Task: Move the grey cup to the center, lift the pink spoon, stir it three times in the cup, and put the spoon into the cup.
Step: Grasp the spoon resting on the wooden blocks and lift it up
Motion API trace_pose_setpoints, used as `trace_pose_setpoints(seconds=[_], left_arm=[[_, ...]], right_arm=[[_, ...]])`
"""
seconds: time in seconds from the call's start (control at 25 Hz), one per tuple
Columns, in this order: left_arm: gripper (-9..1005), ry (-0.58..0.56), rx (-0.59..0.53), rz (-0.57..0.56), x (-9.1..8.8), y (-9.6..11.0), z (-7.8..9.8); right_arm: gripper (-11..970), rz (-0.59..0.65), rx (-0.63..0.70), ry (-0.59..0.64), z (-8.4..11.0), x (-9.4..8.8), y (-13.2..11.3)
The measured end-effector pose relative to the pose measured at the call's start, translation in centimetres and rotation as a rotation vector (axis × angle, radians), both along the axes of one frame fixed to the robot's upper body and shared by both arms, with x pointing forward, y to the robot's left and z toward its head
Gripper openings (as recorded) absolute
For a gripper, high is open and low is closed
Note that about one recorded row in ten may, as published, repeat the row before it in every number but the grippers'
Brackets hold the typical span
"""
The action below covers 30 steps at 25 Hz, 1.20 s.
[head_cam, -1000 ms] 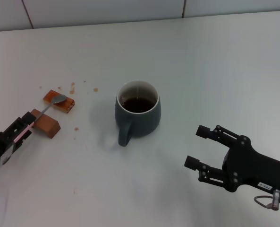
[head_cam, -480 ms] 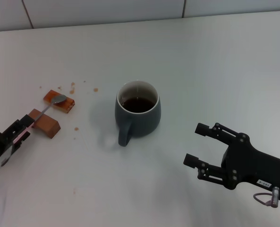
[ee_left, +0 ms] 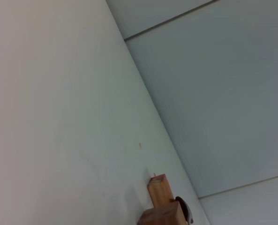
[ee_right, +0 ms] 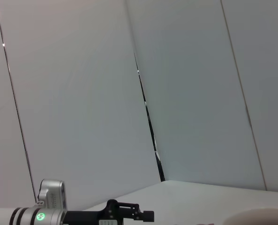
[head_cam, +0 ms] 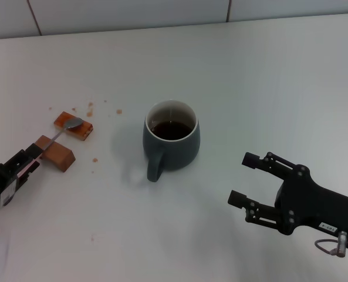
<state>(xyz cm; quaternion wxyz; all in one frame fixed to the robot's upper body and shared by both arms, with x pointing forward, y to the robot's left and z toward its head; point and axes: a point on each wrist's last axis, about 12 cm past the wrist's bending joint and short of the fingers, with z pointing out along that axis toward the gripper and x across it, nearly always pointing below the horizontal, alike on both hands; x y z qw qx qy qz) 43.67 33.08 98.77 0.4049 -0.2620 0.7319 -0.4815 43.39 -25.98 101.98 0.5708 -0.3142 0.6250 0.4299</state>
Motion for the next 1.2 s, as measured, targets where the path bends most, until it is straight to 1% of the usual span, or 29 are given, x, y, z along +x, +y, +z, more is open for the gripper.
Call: trace_pose_setpoints(seconds=[0.16, 0.36, 0.56, 0.88, 1.2], left_arm=[[514, 0.004, -0.007, 0.002, -0.11, 0.08, 0.0], [410, 0.006, -0.007, 0.004, -0.19, 0.11, -0.04], [391, 0.01, -0.008, 0.003, -0.18, 0.04, -0.08], [391, 0.026, -0.031, -0.011, -0.25, -0.5, -0.25], [392, 0.029, -0.034, 0.0, -0.37, -0.3, -0.27]], right_arm=[[817, -0.002, -0.002, 0.0, -0.06, -0.14, -0.05], [817, 0.0, -0.001, -0.001, -0.08, -0.17, -0.01], [817, 0.001, -0.003, -0.002, -0.05, -0.17, -0.06], [817, 0.01, -0.003, -0.002, -0.06, -0.22, 0.02], [817, 0.012, -0.004, -0.004, -0.03, -0.15, 0.07]])
